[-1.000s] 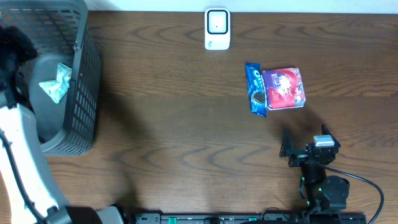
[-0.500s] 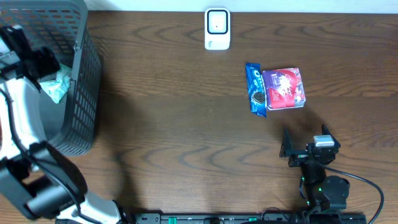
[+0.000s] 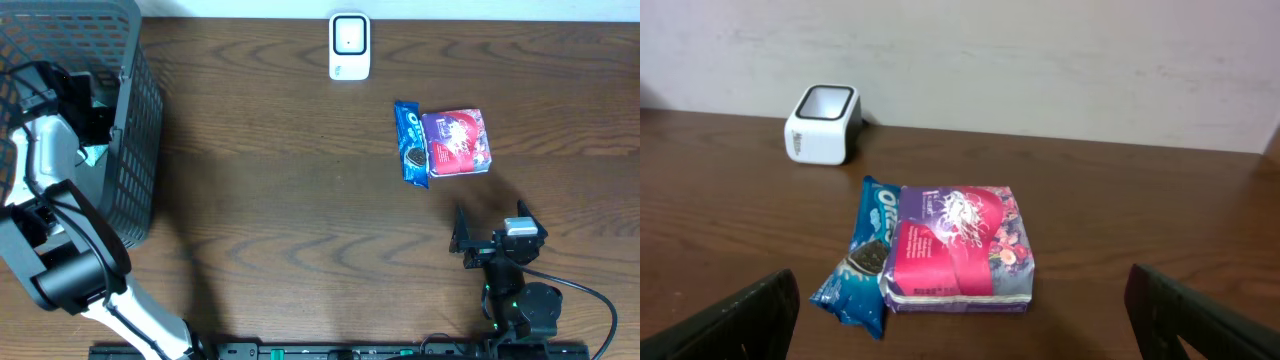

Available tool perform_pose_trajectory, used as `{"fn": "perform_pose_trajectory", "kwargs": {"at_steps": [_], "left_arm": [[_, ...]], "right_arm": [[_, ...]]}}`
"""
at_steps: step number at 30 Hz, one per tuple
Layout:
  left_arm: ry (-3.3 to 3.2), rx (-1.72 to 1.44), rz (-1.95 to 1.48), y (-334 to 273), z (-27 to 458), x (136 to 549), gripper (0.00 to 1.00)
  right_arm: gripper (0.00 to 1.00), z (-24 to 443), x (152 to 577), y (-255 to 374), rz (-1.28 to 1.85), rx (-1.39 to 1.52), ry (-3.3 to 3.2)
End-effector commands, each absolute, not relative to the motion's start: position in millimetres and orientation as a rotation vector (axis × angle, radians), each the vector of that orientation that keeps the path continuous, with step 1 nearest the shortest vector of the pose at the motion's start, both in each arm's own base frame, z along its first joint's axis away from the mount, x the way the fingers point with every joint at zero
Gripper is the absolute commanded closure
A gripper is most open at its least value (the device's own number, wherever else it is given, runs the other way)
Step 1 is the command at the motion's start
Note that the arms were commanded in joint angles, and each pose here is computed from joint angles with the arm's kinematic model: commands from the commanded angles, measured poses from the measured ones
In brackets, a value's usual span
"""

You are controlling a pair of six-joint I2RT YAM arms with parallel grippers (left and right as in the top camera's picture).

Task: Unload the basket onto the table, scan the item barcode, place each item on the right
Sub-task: 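Close the left gripper on the mint-green packet and lift it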

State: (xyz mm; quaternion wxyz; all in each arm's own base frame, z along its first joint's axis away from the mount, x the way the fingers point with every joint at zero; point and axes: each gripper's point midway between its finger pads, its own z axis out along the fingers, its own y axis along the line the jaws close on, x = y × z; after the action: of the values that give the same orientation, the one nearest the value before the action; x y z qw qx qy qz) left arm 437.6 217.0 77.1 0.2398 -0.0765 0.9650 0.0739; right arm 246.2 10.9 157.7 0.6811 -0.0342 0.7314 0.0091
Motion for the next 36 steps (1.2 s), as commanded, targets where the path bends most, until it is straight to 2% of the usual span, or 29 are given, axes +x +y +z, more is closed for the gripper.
{"fn": "perform_pose_trajectory", "kwargs": {"at_steps": [1,10,11,12,14,18,21,27,30,36], "left_arm": [[2.686,-0.117,0.185,208.1,58.3,438.8,0.14],[2.766,-0.117,0.181,208.8,23.1,432.1,0.14],[2.774,-0.118,0.178,208.7,19.6,431.4,0.17],[2.780,-0.119,0.174,208.4,16.6,430.8,0.21],[2.797,-0.120,0.164,207.5,8.5,429.1,0.38],[2.823,-0.122,0.149,205.8,-2.7,426.0,0.65],[2.828,-0.123,0.145,205.4,-4.5,425.1,0.92],[2.700,-0.271,0.173,212.5,38.0,439.4,0.92],[2.569,-0.358,0.195,217.3,84.3,449.3,0.93],[2.233,-0.560,0.179,217.6,207.6,449.9,0.93]], "right_arm": [[0.01,157.4,245.8,12.8,0.026,-0.084,1.640],[0.01,157.5,245.8,12.8,0.026,-0.085,1.640],[0.01,157.4,245.8,12.8,0.026,-0.084,1.640],[0.01,157.5,245.8,12.8,0.026,-0.084,1.640],[0.01,157.4,245.8,12.8,0.026,-0.084,1.640],[0.01,157.5,245.8,12.8,0.026,-0.084,1.640],[0.01,157.4,245.8,12.8,0.026,-0.085,1.640],[0.01,157.4,245.8,12.8,0.026,-0.084,1.640],[0.01,157.4,245.8,12.8,0.026,-0.084,1.640],[0.01,157.4,245.8,12.8,0.026,-0.084,1.640]]}}
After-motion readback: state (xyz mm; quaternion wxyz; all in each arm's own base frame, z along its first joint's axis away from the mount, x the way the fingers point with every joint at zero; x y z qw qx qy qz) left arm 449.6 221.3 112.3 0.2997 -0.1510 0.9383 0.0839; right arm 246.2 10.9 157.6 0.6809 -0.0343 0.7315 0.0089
